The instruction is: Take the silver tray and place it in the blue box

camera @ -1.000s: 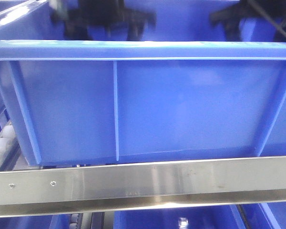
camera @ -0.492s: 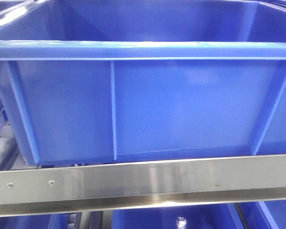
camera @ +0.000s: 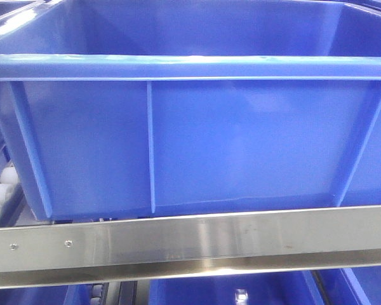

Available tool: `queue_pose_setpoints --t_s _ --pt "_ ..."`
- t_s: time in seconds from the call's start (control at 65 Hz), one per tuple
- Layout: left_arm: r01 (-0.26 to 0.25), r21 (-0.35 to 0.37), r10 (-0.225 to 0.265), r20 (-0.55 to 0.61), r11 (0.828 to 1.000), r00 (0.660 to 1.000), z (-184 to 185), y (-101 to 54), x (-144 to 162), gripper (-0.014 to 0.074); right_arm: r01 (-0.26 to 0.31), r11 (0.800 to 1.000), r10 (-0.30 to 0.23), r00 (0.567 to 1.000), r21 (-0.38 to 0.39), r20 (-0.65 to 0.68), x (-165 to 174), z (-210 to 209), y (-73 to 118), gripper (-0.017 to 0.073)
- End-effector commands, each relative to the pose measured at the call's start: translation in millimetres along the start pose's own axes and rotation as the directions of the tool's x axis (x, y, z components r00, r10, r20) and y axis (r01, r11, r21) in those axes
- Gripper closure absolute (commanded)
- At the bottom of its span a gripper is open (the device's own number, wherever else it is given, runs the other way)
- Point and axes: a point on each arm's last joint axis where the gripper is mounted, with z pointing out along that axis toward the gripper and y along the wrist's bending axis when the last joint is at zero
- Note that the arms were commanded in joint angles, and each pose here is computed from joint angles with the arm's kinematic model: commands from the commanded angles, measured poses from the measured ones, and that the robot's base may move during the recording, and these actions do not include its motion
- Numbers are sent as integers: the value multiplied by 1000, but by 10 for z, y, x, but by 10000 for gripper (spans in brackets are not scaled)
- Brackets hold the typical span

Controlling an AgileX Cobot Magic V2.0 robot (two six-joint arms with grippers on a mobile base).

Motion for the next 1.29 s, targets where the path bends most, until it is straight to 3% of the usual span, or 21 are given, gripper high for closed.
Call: queue_pose_setpoints --t_s 0.0,0.231,0.354,0.846,0.923,0.969,1.062,1.185,1.277 --pt "-45 45 34 224 998 974 -247 10 -9 688 44 999 -38 984 -31 172 30 -132 -16 503" --pt "-71 67 39 393 995 919 -540 76 356 688 57 997 -38 950 -53 309 254 -258 -53 503" --pt "-53 84 15 402 995 915 -592 87 446 688 58 997 -38 949 -54 313 251 -255 -50 503" --pt "-51 79 17 386 996 922 -572 88 456 688 58 997 -39 950 -54 311 256 -252 -50 503" --pt "17 136 -66 366 991 928 -586 67 475 688 58 997 -39 950 -54 311 256 -252 -50 503" --pt "14 144 -66 362 989 930 -596 61 510 688 58 997 -39 950 -54 311 256 -252 -50 503" --pt "-20 57 -6 425 998 905 -602 121 626 688 58 997 -39 950 -54 311 256 -252 -50 503" --pt "67 -109 2 539 992 842 -552 238 983 688 58 997 -39 950 -54 311 256 -252 -50 503" --pt "165 -225 0 593 960 805 -496 295 1324 688 58 997 -39 950 -54 311 256 -252 -50 503"
